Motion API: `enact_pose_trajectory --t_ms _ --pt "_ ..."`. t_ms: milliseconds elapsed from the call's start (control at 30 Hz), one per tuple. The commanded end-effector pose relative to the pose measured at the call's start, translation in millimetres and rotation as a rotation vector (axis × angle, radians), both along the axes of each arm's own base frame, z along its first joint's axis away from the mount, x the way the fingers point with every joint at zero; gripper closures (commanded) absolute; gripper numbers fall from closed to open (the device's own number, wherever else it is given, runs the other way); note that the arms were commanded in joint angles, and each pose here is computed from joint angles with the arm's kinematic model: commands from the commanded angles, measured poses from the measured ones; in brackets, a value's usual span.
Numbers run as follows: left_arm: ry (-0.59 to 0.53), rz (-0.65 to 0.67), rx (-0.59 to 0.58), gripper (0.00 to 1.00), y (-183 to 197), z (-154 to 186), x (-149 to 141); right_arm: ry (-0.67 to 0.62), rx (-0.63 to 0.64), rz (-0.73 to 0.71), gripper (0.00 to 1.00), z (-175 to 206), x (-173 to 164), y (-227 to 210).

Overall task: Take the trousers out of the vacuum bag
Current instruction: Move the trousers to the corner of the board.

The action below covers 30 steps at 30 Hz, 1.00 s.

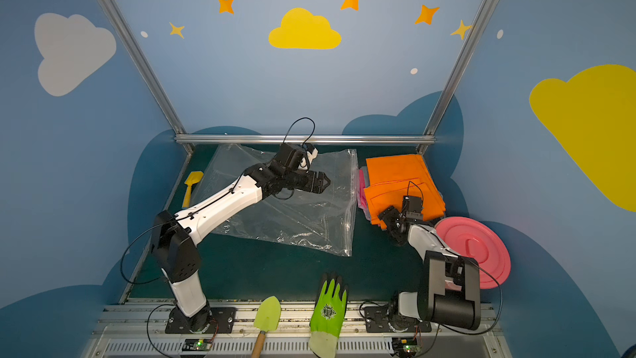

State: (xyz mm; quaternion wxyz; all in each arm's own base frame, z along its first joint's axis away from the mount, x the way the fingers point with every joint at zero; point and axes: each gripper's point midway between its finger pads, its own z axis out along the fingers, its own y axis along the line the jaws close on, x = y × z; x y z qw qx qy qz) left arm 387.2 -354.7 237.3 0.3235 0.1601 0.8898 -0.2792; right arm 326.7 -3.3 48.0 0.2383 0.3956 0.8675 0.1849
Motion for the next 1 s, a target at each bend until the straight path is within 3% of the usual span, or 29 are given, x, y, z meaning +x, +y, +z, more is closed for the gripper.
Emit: enact_pose_trajectory --t_ms 0,600,733,967 --pt "0.01 -0.004 0.012 0.1 4 -4 0 -0.088 -0.129 -0.094 0.19 18 34 -37" --pt "0.061 -0.011 0.02 0.1 5 -22 3 -0.184 -0.115 0.048 0.2 23 116 -36" --pt "0.061 0.01 0.018 0.1 11 -22 8 -0.28 -0.068 0.113 0.14 50 123 -21" --pt "0.044 0.067 0.0 0.11 29 -17 18 -0.495 -0.024 0.308 0.1 128 112 26"
